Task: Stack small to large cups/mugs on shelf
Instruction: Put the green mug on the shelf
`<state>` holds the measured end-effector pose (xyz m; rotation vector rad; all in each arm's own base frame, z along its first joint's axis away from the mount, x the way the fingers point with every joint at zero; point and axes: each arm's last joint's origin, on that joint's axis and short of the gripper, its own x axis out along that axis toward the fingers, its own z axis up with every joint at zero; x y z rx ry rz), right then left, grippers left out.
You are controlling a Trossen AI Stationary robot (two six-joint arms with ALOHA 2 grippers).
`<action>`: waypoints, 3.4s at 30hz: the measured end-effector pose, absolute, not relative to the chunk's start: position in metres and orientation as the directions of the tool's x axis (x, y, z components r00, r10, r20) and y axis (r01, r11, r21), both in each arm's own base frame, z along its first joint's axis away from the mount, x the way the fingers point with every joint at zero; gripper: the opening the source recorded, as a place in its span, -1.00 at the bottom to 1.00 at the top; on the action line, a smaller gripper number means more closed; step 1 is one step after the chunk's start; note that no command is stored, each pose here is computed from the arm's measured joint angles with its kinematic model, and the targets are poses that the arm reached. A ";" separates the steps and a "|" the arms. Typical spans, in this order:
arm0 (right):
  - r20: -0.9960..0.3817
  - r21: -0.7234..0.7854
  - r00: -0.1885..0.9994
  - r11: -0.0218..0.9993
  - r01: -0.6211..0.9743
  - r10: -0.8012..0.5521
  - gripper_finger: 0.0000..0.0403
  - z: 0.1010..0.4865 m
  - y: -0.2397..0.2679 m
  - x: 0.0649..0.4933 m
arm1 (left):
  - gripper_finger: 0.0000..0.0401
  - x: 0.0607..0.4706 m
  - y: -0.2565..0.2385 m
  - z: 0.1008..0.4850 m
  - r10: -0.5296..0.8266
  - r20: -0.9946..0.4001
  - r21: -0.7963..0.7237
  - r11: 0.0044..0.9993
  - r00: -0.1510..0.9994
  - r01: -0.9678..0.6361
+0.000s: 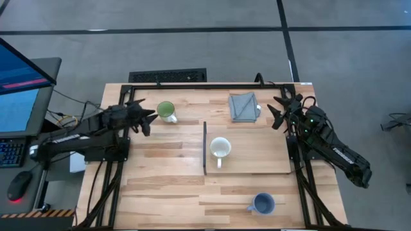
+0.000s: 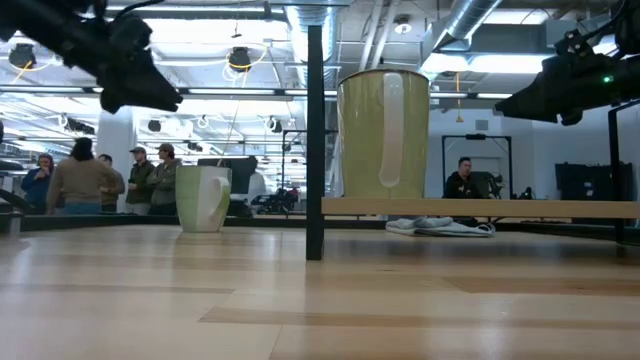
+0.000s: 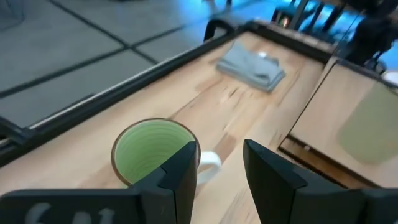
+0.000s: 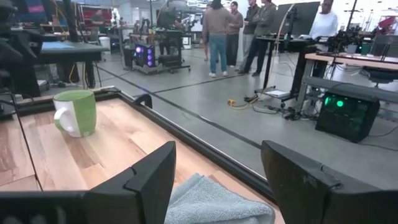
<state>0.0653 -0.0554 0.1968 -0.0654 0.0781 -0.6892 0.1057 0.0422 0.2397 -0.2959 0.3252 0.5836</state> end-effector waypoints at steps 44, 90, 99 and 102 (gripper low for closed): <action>-0.130 -0.083 0.764 0.775 0.626 -0.631 0.30 0.189 -0.055 0.065 | -0.39 0.182 0.166 0.246 0.336 -0.900 0.023 0.673 0.278 -0.739; -0.130 -0.076 0.764 0.775 0.628 -0.632 0.30 0.189 -0.055 0.065 | 0.23 0.182 0.166 0.246 0.344 -0.895 0.047 0.705 0.284 -0.708; -0.130 -0.076 0.764 0.775 0.628 -0.632 0.30 0.189 -0.055 0.065 | 0.24 0.184 0.168 0.248 0.365 -0.880 -0.019 0.611 0.303 -0.791; -0.130 -0.081 0.764 0.775 0.627 -0.632 0.30 0.189 -0.055 0.065 | 0.24 0.184 0.168 0.247 0.362 -0.882 -0.043 0.576 0.301 -0.817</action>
